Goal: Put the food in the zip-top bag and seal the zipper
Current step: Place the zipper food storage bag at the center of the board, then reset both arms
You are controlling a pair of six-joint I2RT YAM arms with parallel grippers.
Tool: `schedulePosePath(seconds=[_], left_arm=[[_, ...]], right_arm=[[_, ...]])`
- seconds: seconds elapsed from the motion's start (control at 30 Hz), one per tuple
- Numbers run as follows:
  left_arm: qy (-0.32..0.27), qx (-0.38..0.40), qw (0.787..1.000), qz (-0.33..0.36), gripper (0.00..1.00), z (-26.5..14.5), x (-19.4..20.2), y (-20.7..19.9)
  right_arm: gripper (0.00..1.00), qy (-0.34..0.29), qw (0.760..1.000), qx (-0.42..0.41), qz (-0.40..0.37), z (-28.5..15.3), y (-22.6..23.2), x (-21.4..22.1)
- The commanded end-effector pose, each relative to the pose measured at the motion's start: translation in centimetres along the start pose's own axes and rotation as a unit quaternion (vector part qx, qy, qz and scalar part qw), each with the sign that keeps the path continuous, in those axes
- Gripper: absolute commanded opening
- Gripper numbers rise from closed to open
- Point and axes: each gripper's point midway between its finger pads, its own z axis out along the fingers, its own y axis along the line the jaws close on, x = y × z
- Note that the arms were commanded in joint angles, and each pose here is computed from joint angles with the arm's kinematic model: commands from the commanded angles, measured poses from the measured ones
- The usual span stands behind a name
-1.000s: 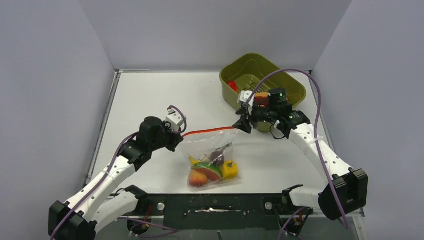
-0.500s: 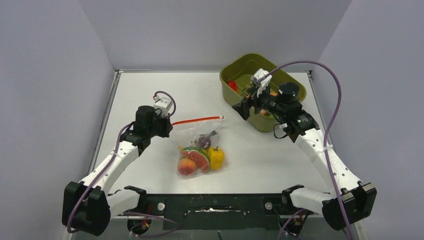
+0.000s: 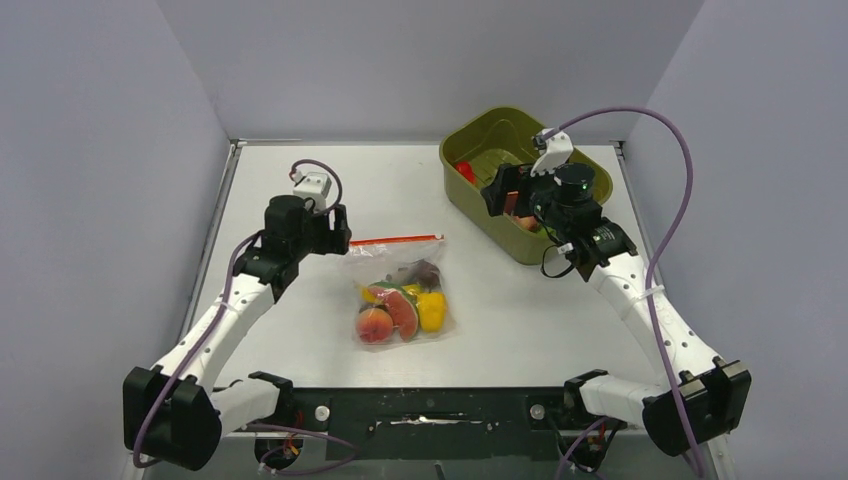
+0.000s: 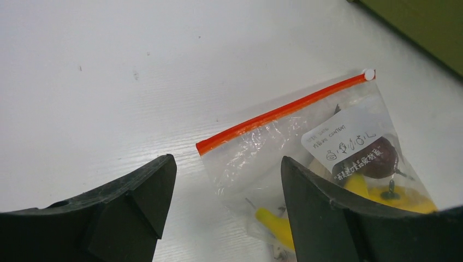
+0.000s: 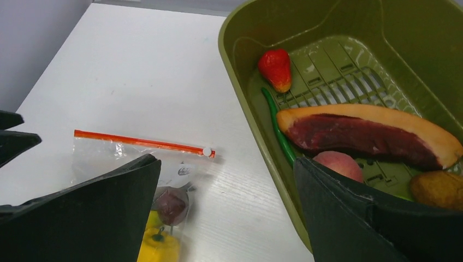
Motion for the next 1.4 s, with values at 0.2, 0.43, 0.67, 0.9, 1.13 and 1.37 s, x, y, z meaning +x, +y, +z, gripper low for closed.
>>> schedulePosePath(seconds=[0.2, 0.43, 0.67, 0.9, 1.13, 1.37], left_arm=[[-0.151, -0.01, 0.982, -0.115, 0.73, -4.8, -9.0, -0.4], [-0.194, 0.01, 0.973, -0.124, 0.74, -6.8, -11.7, -1.1], [-0.242, 0.013, 0.963, -0.119, 0.74, -9.4, -14.2, -1.2], [-0.246, 0.025, 0.962, -0.115, 0.74, -10.4, -14.3, -1.6], [-0.242, 0.02, 0.963, -0.119, 0.74, -10.4, -13.0, -1.3], [-0.231, 0.013, 0.966, -0.113, 0.75, -10.1, -12.4, -1.1]], right_arm=[[0.98, 0.013, 0.996, 0.046, 0.075, 0.4, -0.8, -0.1], [0.97, 0.006, 0.995, 0.063, 0.075, 0.1, -1.5, 0.3], [0.97, -0.018, 0.996, 0.049, 0.076, -2.0, -0.6, -2.1], [0.98, -0.039, 0.994, 0.035, 0.097, -3.8, 0.1, -2.5], [0.98, -0.049, 0.993, 0.038, 0.103, -4.5, 0.0, -2.2], [0.98, -0.049, 0.992, 0.041, 0.107, -4.4, -0.2, -1.9]])
